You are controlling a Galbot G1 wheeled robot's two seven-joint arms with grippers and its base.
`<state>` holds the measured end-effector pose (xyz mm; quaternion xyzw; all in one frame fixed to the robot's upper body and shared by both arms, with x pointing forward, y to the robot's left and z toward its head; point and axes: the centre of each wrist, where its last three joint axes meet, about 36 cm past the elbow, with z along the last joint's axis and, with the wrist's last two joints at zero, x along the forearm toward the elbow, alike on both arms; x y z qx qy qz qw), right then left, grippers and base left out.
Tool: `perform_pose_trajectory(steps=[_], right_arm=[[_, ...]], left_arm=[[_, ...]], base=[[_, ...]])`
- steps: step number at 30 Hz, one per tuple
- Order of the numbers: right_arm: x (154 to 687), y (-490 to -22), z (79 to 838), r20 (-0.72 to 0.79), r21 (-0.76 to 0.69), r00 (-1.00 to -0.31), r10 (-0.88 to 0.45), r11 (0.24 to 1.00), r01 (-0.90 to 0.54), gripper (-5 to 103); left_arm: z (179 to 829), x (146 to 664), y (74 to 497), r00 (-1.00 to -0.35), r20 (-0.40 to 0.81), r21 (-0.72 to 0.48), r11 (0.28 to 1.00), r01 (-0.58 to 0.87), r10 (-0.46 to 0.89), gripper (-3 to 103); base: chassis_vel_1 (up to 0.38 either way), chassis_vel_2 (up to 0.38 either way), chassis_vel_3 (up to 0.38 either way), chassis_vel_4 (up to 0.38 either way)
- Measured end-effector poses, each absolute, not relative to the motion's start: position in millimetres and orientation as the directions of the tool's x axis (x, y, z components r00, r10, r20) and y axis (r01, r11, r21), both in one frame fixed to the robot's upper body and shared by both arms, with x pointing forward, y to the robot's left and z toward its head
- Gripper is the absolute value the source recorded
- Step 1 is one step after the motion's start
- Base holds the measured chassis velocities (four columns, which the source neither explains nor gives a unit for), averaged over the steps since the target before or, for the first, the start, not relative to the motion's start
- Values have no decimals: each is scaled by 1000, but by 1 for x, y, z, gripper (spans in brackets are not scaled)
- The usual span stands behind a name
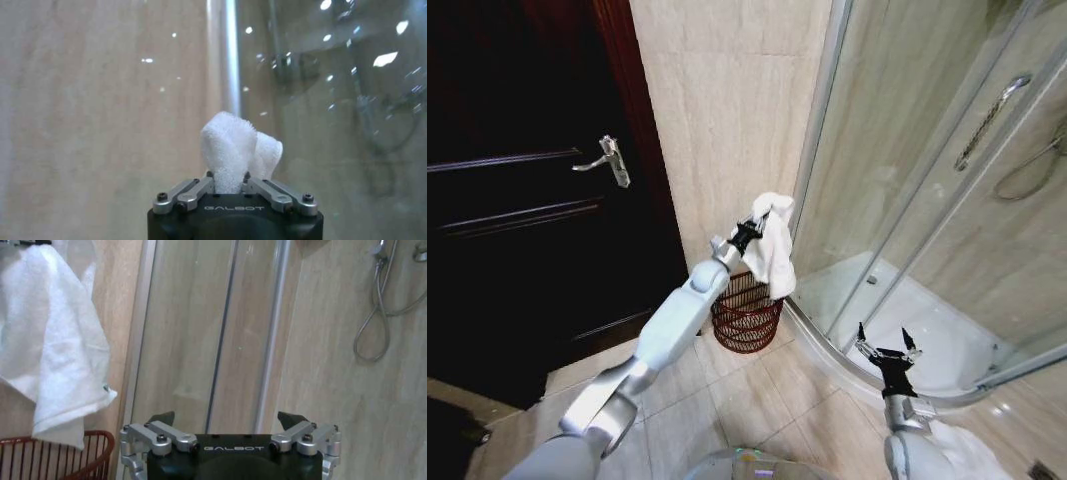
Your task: Discard the used towel into the hamper.
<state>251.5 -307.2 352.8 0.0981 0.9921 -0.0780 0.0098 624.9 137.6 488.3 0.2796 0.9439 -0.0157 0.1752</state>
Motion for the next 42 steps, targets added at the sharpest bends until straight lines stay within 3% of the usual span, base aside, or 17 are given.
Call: perform_pose_trajectory(steps=[18,20,23,25,27,28,34,36,37,38,42], right_arm=[[237,-304,357,-33,-144,-981,189,971,192,100],[237,-303,357,-33,-144,-982,186,971,189,100],[239,-300,360,-41,-153,-984,174,972,178,100],[240,-300,360,-43,-156,-984,172,972,177,100],[241,-299,361,-46,-162,-984,170,971,175,100],[241,-299,361,-46,-162,-984,170,971,175,100],[242,-299,361,-46,-167,-985,169,970,174,100],[242,-299,361,-47,-167,-985,169,970,174,100],[242,-299,361,-48,-168,-985,169,970,174,100],[243,-300,362,-49,-168,-984,170,970,176,100],[243,-301,363,-52,-169,-983,177,969,183,100]], left_arm=[[343,605,163,-893,-103,90,898,431,439,8],[338,602,163,-896,-97,87,900,427,434,12],[329,586,166,-895,-52,100,894,438,444,28],[328,583,167,-892,-48,104,890,444,450,28],[328,577,166,-885,-44,104,883,458,464,39],[328,577,166,-885,-44,104,883,458,464,39],[341,571,167,-871,18,126,863,489,491,66],[347,570,166,-868,42,131,858,496,495,66],[353,570,165,-865,70,132,855,502,497,77],[358,569,164,-862,91,132,852,506,498,77],[372,564,158,-854,117,118,847,518,507,93]], base=[[0,0,0,0],[0,0,0,0],[0,0,0,0],[0,0,0,0],[0,0,0,0],[0,0,0,0],[0,0,0,0],[0,0,0,0],[0,0,0,0],[0,0,0,0],[0,0,0,0]])
